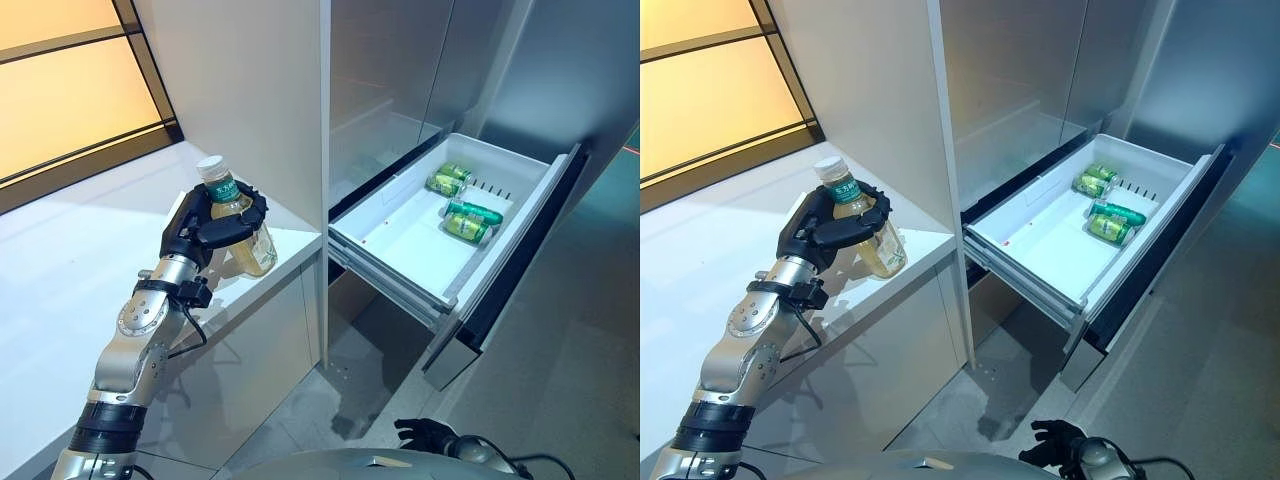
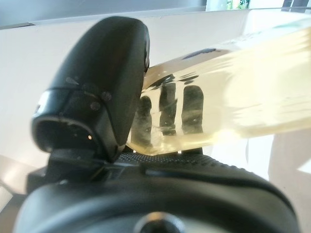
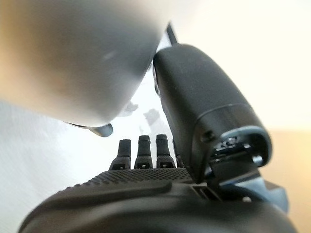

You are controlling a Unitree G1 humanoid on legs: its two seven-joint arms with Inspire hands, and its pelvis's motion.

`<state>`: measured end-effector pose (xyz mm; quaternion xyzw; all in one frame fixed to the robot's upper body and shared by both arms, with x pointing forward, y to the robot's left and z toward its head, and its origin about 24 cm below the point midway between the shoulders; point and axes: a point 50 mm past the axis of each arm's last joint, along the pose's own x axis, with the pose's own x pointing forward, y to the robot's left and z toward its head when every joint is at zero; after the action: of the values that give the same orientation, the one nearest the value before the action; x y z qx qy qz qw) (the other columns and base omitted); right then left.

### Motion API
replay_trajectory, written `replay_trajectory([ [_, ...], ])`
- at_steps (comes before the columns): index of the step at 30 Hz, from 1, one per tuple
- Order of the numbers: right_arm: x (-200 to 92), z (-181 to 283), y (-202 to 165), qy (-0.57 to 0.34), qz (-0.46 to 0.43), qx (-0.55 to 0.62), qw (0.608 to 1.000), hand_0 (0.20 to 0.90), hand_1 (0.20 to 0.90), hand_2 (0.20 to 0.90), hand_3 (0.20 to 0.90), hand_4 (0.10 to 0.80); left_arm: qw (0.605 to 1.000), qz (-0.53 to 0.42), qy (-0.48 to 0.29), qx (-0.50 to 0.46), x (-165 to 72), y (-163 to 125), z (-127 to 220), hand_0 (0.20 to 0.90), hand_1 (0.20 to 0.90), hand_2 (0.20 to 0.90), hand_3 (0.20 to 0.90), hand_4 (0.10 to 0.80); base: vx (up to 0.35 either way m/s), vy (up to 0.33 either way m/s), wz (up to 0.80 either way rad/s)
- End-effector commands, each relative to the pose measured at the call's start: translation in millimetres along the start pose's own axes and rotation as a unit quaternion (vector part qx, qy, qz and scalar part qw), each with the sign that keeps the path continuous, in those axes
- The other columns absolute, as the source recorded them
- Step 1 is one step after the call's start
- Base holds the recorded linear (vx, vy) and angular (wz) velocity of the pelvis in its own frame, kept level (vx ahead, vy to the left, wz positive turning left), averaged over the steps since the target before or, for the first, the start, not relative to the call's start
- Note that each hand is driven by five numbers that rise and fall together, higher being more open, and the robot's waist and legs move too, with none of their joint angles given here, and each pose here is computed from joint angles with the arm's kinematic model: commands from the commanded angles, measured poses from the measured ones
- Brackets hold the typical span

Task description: Put drinks into fridge and close the fridge

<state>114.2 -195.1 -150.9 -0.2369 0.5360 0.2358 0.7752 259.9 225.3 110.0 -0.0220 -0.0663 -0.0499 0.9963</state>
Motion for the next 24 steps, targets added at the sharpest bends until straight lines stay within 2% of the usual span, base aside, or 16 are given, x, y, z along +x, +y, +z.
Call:
replay_trajectory([
  [1,-2.1,20.6,-0.3,-0.024,0.036,-0.111,0.993,0.900,0.900,0.900,0.900,0.800,0.984,-0.041,-0.175,0.012,19.8,-15.9,68.7,0.300,0.300,0.300,0.200,0.100,-0.032,0.001,0.03],
  [8,-15.7,61.9,-15.0,-0.082,0.006,-0.244,0.966,0.900,0.900,0.900,0.900,0.800,0.982,-0.050,-0.180,0.014,15.0,-18.9,65.4,0.300,0.300,0.300,0.200,0.100,-0.005,0.001,0.00],
  [16,-42.5,100.4,-35.6,-0.171,-0.011,-0.296,0.940,0.900,0.900,0.900,0.900,0.800,0.978,-0.059,-0.200,0.011,8.2,-19.1,65.9,0.300,0.300,0.300,0.200,0.100,-0.016,0.008,0.00],
  [21,-70.1,125.5,-47.9,-0.235,-0.007,-0.332,0.913,0.900,0.900,0.900,0.900,0.800,0.971,-0.079,-0.225,0.007,2.5,-21.4,69.8,0.300,0.300,0.300,0.200,0.100,-0.003,0.006,0.00],
  [24,-56.6,115.9,-29.6,-0.278,0.002,-0.315,0.908,0.900,0.900,0.900,0.900,0.800,0.965,-0.088,-0.248,0.008,-0.9,-20.4,71.7,0.300,0.300,0.300,0.200,0.100,-0.038,0.027,-0.02],
])
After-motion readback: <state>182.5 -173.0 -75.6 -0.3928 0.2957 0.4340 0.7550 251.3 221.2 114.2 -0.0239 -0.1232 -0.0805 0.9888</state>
